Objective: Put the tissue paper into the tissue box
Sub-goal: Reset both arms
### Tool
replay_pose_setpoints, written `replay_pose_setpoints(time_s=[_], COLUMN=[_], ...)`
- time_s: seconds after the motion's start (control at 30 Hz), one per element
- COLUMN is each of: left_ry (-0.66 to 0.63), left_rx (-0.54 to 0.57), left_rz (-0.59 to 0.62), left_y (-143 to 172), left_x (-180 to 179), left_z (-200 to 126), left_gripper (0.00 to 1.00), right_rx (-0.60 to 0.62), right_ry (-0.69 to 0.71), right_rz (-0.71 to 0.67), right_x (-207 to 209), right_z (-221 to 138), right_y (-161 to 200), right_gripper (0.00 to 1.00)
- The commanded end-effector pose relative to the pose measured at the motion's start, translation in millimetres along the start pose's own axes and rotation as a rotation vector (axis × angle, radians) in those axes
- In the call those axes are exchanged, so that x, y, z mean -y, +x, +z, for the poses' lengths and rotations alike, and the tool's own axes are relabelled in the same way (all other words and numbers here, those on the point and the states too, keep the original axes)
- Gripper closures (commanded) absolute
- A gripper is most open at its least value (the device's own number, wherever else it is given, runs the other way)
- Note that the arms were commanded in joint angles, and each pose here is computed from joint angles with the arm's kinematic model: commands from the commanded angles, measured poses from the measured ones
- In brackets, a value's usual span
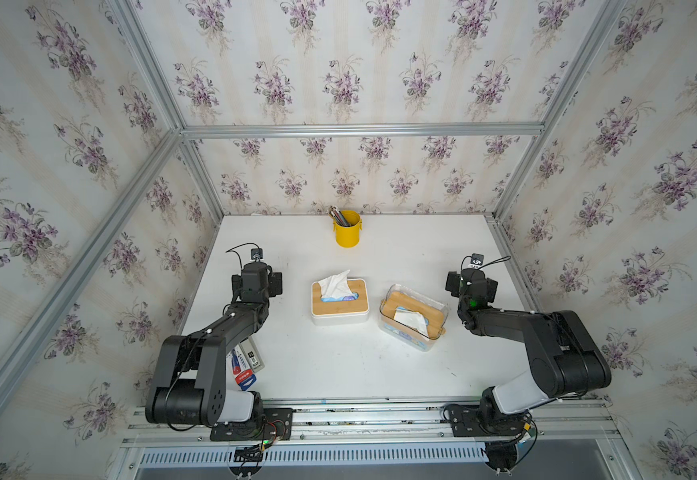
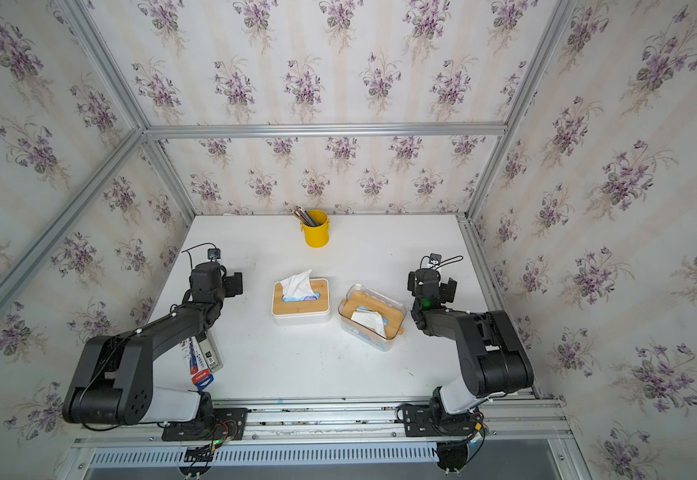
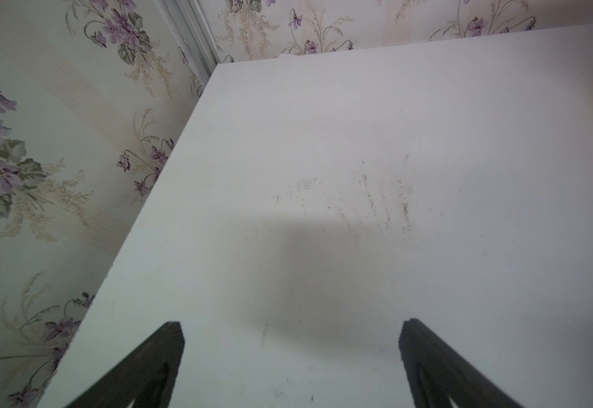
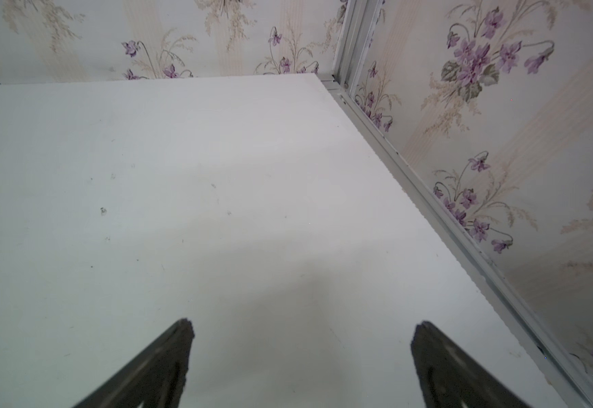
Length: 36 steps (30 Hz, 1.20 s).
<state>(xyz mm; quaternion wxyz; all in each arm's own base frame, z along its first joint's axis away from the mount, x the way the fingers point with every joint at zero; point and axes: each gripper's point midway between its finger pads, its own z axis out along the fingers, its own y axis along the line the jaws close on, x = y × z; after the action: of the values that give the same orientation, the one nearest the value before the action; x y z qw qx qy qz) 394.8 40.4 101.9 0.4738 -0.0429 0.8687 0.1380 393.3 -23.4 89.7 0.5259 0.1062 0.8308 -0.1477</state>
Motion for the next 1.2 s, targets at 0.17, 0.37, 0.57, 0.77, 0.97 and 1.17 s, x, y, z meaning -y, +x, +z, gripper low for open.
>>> replay_pose_setpoints(time_s=[0.17, 0.37, 0.57, 0.77, 0.97, 1.17], left_ry=[0.116, 0.154, 0.211, 0.206, 0.207, 0.207], left_rx=[0.125, 0.126, 0.174, 0.215, 0.219, 0.221], left_rz=[0.003, 0.016, 0.032, 0.031, 0.034, 0.035], left_y=[-7.6, -7.4, -3.5, 2.7, 2.9, 2.8], left_x=[20.4, 26.1, 34.6, 34.2, 34.7, 34.8], left_z=[6.6, 6.6, -2.2, -2.4, -2.9, -2.8], left_gripper=[0.01, 0.01, 0.01, 0.01, 0.01, 0.01], right_rx=[0.219, 0.255, 0.307, 0.372, 0.386, 0.349], right_ry=[-0.053, -0.090, -0.117, -0.184, -0.166, -0.176], right_rz=[0.102, 0.127, 0.139, 0.138, 0.129, 0.128], right_x=[3.5, 5.2, 8.7, 6.5, 5.7, 3.4], right_z=[-20.2, -25.5, -37.8, -56.4, -49.5, -46.3], right_y=[-33.0, -31.1, -31.1, -27.0, -29.4, -25.3], right_gripper=[0.00, 0.00, 0.00, 0.00, 0.00, 0.00])
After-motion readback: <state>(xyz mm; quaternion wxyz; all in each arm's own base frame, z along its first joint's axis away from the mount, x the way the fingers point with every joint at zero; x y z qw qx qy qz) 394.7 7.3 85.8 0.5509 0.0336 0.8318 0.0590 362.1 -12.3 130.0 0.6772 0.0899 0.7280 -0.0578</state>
